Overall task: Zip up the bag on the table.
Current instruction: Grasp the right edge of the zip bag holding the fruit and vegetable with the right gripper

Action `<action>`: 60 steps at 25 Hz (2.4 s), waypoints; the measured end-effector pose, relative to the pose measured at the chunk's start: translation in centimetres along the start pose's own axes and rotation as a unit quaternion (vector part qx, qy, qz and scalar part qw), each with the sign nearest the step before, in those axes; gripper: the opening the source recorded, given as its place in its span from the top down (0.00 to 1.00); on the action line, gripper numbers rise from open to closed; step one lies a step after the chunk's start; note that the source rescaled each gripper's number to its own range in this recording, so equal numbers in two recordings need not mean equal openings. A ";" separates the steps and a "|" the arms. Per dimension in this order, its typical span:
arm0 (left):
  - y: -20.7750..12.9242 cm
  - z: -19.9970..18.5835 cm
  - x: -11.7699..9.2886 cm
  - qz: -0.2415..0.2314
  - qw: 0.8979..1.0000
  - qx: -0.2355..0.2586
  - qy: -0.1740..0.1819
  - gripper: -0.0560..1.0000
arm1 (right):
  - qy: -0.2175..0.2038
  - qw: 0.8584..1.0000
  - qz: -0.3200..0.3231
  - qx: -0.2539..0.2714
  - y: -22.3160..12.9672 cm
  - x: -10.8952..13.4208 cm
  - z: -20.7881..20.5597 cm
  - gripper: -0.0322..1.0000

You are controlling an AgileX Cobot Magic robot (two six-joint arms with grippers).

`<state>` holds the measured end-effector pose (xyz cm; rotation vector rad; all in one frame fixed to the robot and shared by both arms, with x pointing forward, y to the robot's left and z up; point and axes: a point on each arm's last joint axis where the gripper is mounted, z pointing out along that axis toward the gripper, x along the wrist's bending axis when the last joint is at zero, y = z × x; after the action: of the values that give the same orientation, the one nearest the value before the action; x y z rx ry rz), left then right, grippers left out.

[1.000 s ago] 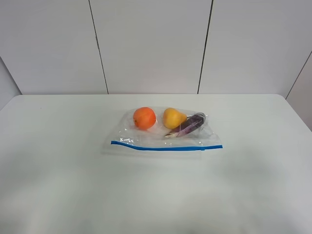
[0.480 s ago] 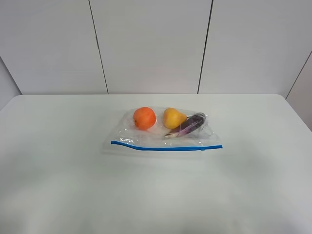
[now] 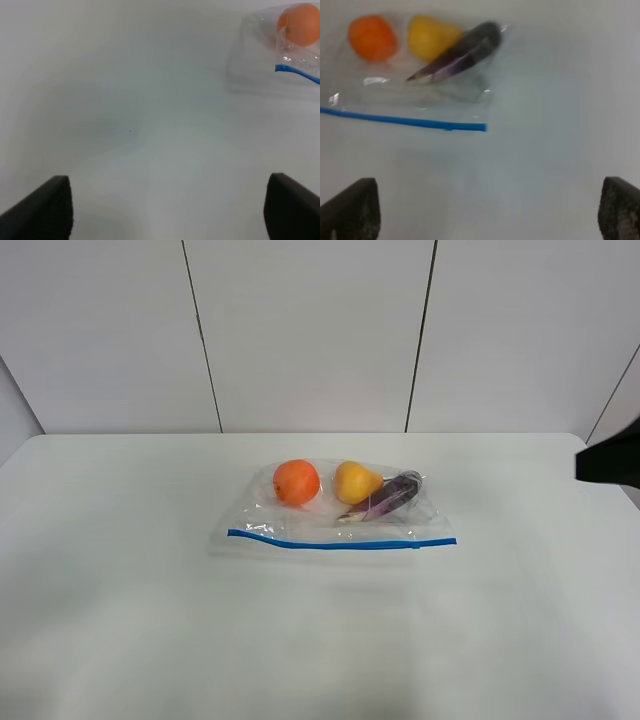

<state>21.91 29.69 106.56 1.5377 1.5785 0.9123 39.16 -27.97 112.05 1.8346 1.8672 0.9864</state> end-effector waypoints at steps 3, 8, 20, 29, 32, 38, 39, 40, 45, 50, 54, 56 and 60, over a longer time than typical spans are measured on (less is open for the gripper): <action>0.0 0.0 0.0 0.000 1.000 0.000 0.000 0.02 | 0.045 0.998 0.005 0.054 2.1 -0.1 4.0 0.06; 0.0 0.0 0.0 0.000 1.000 0.000 0.000 0.02 | 0.105 0.986 0.032 0.126 3.9 -0.6 10.5 0.06; 0.0 0.0 0.0 0.000 1.000 0.000 0.000 0.02 | 0.219 0.942 0.154 0.202 3.7 -6.0 17.3 0.07; 0.0 0.0 0.0 0.000 1.000 0.000 0.000 0.02 | 0.268 0.907 0.189 0.265 1.2 -7.6 21.6 0.10; 0.0 0.0 0.0 0.000 1.000 0.000 0.000 0.02 | 0.273 0.899 0.198 0.281 0.4 -8.0 22.8 0.10; 0.0 0.0 0.0 0.000 1.000 0.000 0.000 0.02 | 0.283 0.883 0.219 0.304 -1.2 -8.7 25.2 0.10; 0.0 0.0 0.0 0.000 1.000 0.000 0.000 0.02 | 0.286 0.882 0.222 0.303 -1.4 -8.8 25.5 0.10; 0.0 0.0 0.0 0.000 1.000 0.000 0.000 0.02 | 0.290 0.879 0.230 0.302 -1.5 -8.8 25.9 0.10; 0.0 0.0 0.0 0.000 1.000 0.000 0.000 0.02 | 0.306 0.861 0.262 0.311 -3.1 -9.3 28.0 0.15; 0.0 0.0 0.0 0.000 1.000 0.000 0.000 0.02 | 0.307 0.859 0.269 0.308 -3.2 -9.4 28.4 0.31; 0.0 0.0 0.0 0.000 1.000 0.000 0.000 0.02 | 0.308 0.860 0.271 0.305 -3.1 -9.4 28.4 0.48; 0.0 0.0 0.0 0.000 1.000 0.000 0.000 0.02 | 0.308 0.860 0.272 0.303 -3.1 -9.4 28.4 0.55; 0.0 0.0 0.0 0.000 1.000 0.000 0.000 0.02 | 0.308 0.860 0.273 0.302 -3.1 -9.4 28.4 0.65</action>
<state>21.91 29.69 106.56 1.5377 1.5785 0.9123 57.08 -30.13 87.96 2.7867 2.2403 1.4165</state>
